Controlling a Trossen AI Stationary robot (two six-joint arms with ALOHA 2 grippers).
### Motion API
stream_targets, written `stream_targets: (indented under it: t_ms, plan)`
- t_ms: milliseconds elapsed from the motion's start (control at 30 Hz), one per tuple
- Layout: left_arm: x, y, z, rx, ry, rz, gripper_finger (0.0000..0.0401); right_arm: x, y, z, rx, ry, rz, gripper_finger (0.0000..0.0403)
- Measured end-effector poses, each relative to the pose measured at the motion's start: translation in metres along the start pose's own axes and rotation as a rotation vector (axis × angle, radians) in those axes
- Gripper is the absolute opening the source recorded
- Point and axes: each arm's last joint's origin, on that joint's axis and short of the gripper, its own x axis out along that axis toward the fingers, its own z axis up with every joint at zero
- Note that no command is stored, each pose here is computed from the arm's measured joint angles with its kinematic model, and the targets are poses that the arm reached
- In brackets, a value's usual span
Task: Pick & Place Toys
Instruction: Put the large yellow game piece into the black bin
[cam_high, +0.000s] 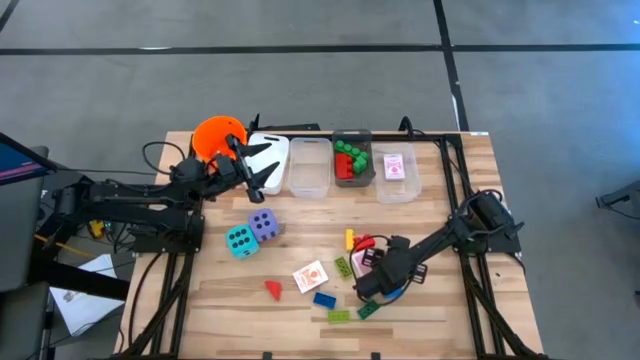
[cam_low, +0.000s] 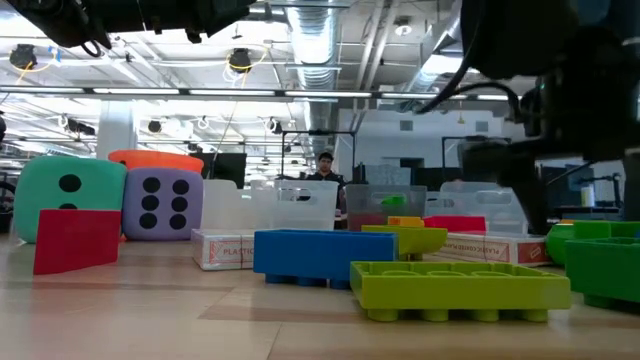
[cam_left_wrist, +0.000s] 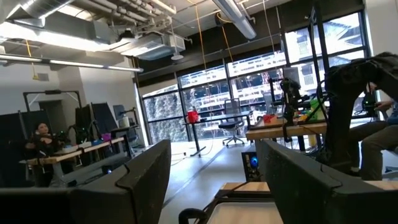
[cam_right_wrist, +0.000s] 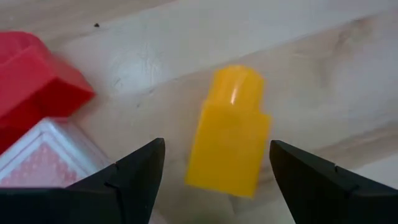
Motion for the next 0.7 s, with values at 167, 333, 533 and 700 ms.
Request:
stream_targets:
  t_ms: [167, 333, 533, 700]
  plan:
    - [0.000, 0.000, 0.000, 0.000, 0.000, 0.000, 0.0237, 0.008, -0.002, 0.001, 0.006, -0.001, 0.022, 0.0283]
    - [0.000, 0.000, -0.001, 0.002, 0.010, -0.003, 0.0237, 0.011, 0.000, 0.004, 0.017, 0.000, 0.010, 0.0251]
    - [0.000, -0.001, -0.004, 0.007, 0.040, -0.010, 0.0237, 0.012, 0.000, 0.006, 0.016, -0.025, 0.011, 0.0163]
    - [0.000, -0.001, -0.005, 0.008, 0.047, -0.012, 0.0237, 0.013, -0.007, 0.008, -0.018, -0.116, -0.001, 0.0122]
